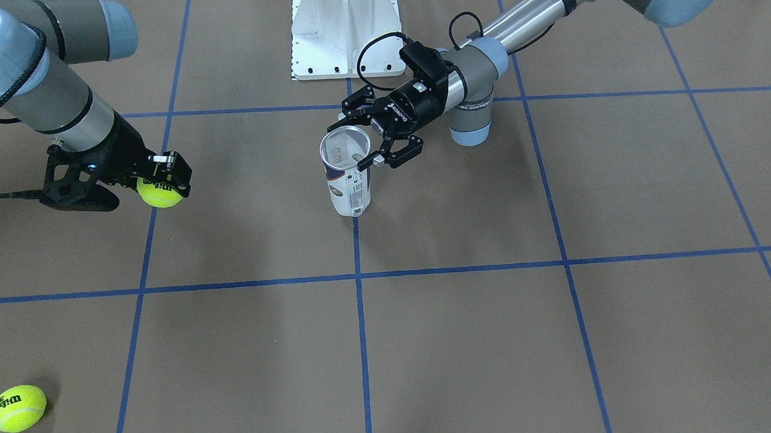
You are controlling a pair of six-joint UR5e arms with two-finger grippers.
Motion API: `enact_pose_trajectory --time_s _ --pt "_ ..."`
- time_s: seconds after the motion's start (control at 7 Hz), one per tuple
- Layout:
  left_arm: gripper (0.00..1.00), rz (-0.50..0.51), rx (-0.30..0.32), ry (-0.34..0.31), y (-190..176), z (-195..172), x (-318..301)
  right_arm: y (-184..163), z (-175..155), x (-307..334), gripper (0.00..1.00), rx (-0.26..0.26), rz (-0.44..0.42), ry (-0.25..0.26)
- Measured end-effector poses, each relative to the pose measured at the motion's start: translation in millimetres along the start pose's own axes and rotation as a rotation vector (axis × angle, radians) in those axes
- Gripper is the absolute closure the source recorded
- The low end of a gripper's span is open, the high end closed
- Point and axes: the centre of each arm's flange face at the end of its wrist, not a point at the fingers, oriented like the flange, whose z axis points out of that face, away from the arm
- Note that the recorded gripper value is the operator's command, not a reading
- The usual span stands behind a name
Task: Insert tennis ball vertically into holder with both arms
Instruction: 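Carry the ball with the right gripper over the can's open top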
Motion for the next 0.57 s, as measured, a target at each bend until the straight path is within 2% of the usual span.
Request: enact_pose_trajectory --time_s 0.14,0.29,0.57 --pt "0.24 -0.001 0.003 -0.001 1.6 -1.3 -0.2 2.8 -13.1 -19.9 1.0 0.008 0.023 -0.028" --pt "0.24 -0.004 -0.001 0.001 5.3 -3.4 2.4 10.5 -36.0 -54.7 1.0 0.019 0.059 -0.083" --pt "0.23 -0.009 -0.015 0.008 12.7 -5.7 9.5 22.0 -53.4 -81.7 1.0 0.02 0.045 -0.128"
